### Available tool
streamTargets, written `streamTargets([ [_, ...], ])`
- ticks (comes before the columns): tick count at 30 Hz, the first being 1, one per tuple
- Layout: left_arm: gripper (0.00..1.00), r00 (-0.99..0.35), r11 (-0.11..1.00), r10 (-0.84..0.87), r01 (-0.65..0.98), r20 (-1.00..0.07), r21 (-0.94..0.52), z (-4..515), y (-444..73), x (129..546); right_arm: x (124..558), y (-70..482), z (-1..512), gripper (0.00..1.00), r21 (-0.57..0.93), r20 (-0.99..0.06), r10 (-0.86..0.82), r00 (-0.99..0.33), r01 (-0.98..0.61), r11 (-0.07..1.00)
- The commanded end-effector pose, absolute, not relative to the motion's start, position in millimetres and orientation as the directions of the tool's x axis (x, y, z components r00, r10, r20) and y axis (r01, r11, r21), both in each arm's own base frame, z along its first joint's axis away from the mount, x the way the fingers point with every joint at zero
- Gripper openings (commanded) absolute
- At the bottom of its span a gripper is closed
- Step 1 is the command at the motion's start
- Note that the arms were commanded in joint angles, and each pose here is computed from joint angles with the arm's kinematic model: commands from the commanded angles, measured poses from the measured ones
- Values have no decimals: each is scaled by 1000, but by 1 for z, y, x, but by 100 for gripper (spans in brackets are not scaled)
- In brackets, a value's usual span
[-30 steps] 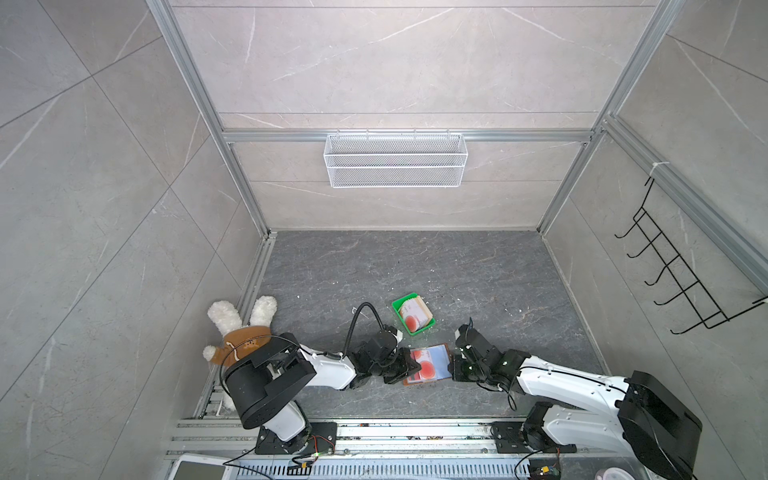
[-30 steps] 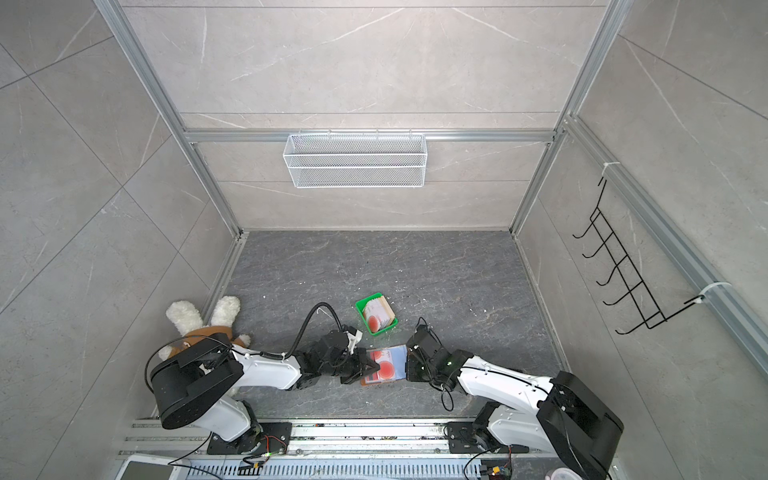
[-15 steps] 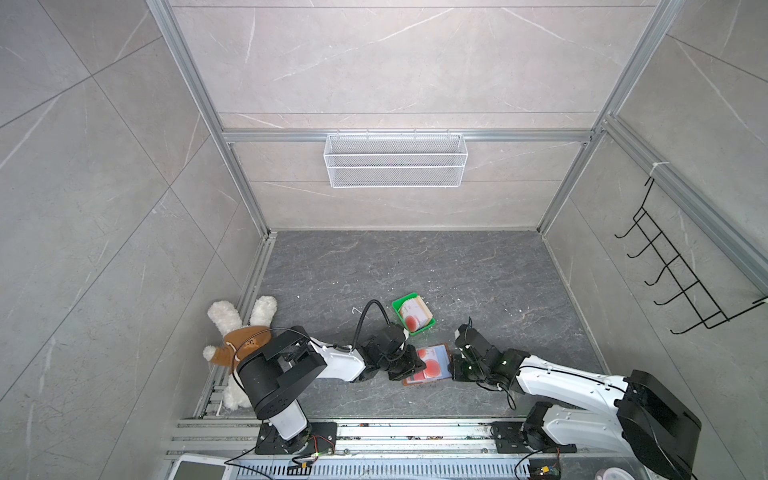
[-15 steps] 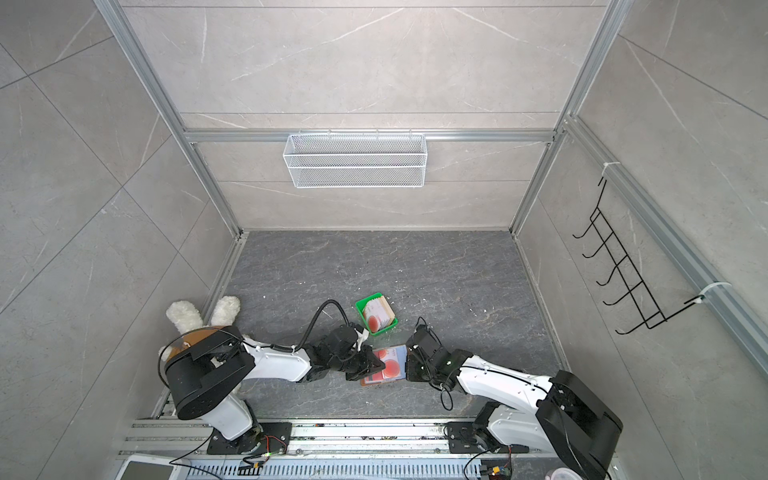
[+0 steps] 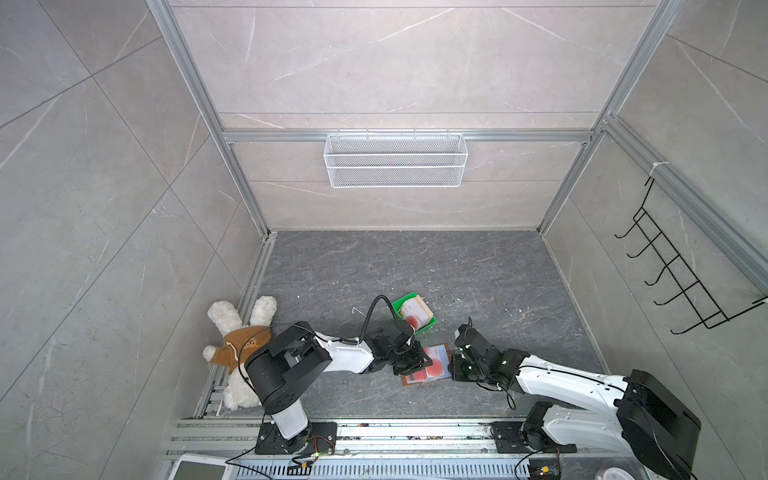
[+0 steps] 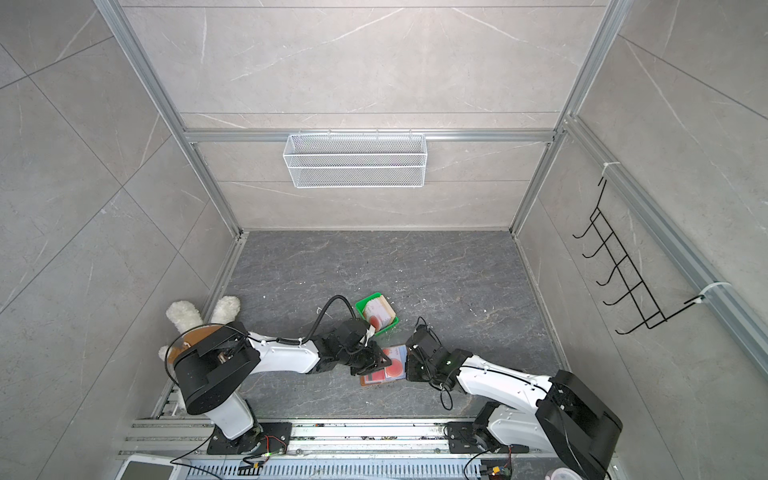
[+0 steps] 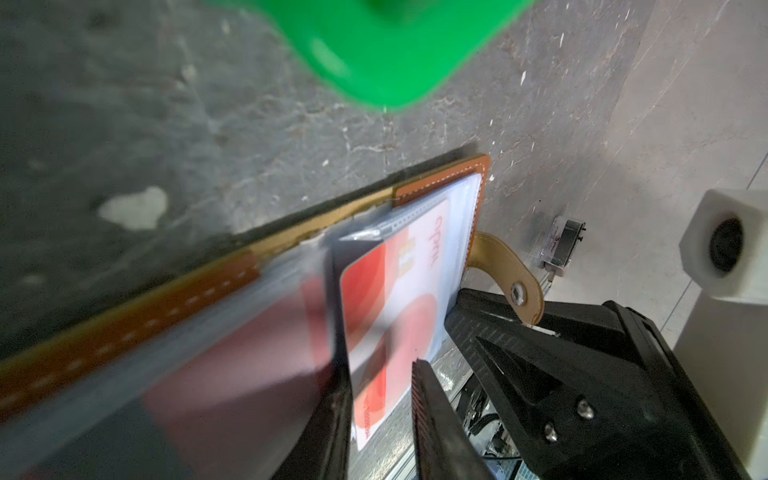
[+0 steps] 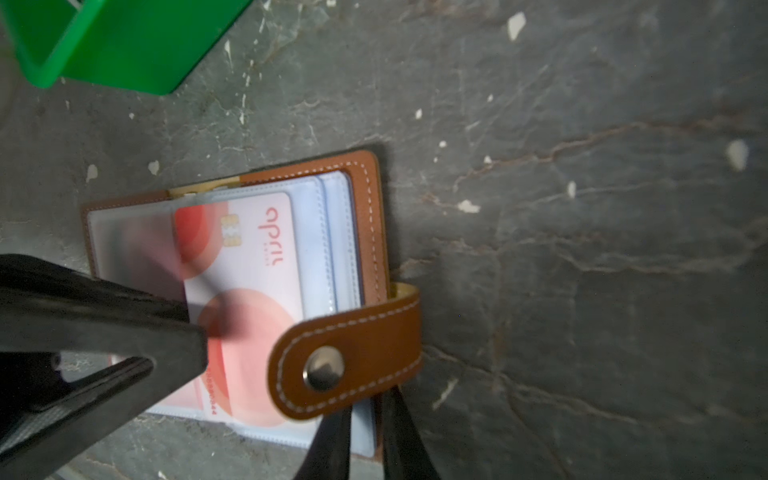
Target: Put the credit cards into the card holder
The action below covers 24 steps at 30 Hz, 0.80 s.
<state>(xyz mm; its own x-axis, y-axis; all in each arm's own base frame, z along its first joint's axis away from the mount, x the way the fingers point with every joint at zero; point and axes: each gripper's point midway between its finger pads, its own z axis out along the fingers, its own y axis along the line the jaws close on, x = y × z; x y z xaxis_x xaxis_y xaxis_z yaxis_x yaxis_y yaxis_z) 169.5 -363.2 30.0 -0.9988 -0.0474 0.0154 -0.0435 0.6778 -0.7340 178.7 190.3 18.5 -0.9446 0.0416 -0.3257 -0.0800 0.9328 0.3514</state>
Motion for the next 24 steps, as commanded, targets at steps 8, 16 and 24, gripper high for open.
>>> streamTargets([
  [8, 31, -1000, 675, 16, -3, 19, -737, 34, -372, 164, 161, 165, -7, 18, 238, -249, 14, -968, -47, 970],
  [16, 35, -1000, 760, -10, -15, 11, -650, 35, -330, 151, 161, 167, -7, 18, 249, -247, 15, -969, -48, 967],
  [24, 44, -999, 823, -42, -41, 12, -566, 40, -286, 146, 162, 169, -7, 17, 257, -245, 16, -969, -49, 965],
])
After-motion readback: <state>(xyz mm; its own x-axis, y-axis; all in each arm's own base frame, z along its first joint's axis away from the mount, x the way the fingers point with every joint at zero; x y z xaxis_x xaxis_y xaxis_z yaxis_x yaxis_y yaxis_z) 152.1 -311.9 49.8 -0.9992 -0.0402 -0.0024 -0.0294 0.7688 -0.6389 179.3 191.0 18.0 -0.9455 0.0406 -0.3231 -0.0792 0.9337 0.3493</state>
